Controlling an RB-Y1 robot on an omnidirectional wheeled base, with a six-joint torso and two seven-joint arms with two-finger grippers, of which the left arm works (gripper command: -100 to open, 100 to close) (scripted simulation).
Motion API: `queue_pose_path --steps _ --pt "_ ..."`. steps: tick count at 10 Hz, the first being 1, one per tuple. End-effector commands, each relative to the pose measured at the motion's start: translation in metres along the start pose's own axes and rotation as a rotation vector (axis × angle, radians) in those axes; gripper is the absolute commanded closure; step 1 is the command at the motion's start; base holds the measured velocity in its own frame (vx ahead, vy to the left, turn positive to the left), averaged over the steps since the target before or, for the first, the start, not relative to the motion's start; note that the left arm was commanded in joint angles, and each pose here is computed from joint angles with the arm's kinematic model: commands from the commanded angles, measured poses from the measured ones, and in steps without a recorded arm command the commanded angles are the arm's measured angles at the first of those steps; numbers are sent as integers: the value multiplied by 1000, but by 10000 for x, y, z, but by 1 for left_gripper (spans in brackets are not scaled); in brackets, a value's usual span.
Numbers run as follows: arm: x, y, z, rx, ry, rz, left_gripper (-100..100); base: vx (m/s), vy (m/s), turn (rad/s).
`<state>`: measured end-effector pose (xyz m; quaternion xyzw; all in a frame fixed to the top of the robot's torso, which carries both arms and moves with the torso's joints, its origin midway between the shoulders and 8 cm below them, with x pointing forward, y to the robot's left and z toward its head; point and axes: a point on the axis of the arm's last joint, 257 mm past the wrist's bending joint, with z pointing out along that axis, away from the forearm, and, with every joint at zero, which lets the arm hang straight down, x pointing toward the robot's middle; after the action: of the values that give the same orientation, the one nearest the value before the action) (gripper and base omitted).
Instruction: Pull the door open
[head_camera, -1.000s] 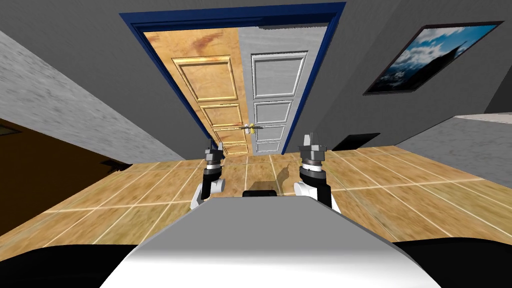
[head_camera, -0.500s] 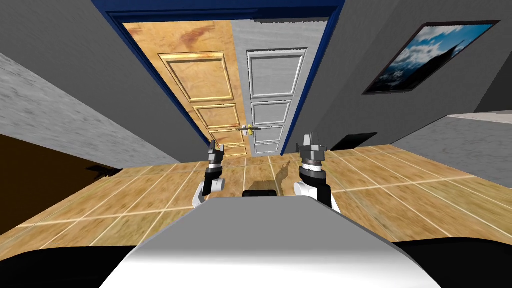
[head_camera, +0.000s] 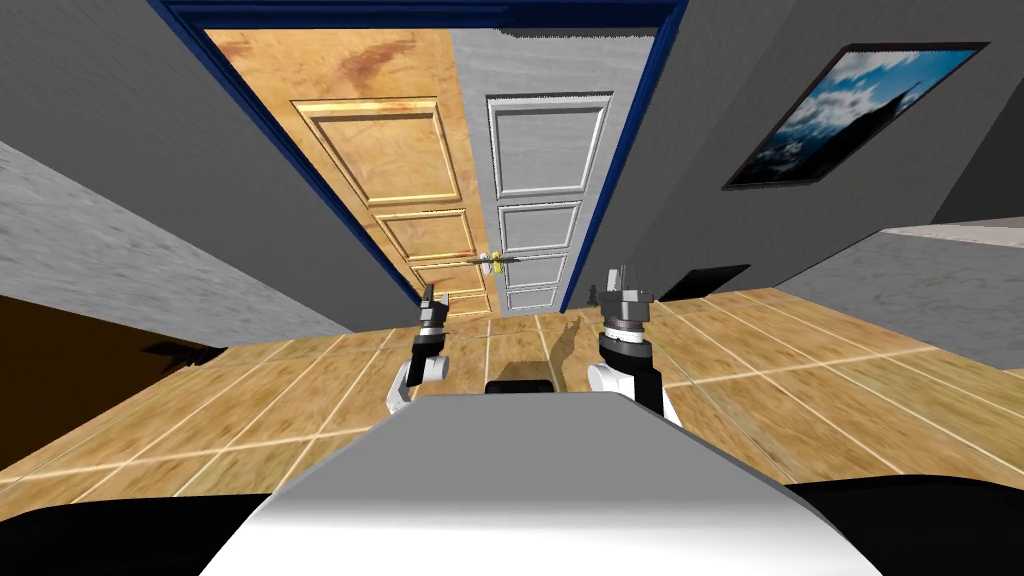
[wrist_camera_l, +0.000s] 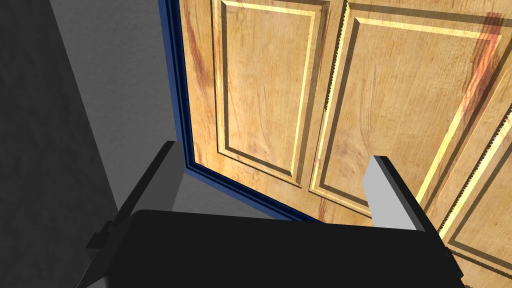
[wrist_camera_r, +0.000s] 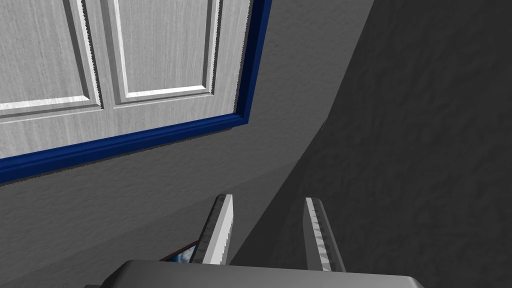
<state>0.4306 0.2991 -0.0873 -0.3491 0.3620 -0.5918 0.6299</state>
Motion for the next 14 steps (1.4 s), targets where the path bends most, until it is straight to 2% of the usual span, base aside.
queue_pose_path --steps 1,7,8,13,14 --pt "-45 128 2 -28 -5 1 -100 101 -9 -50" --pt "-243 579 -24 -126 -29 6 -100 106 -15 -44" --pt "-315 723 -39 -158 -38 8 -100 137 -10 -72" --pt "-500 1062 -88 -236 -64 11 -100 115 -15 -47" --pt "-574 1186 -112 -265 -75 12 -100 153 -14 -72"
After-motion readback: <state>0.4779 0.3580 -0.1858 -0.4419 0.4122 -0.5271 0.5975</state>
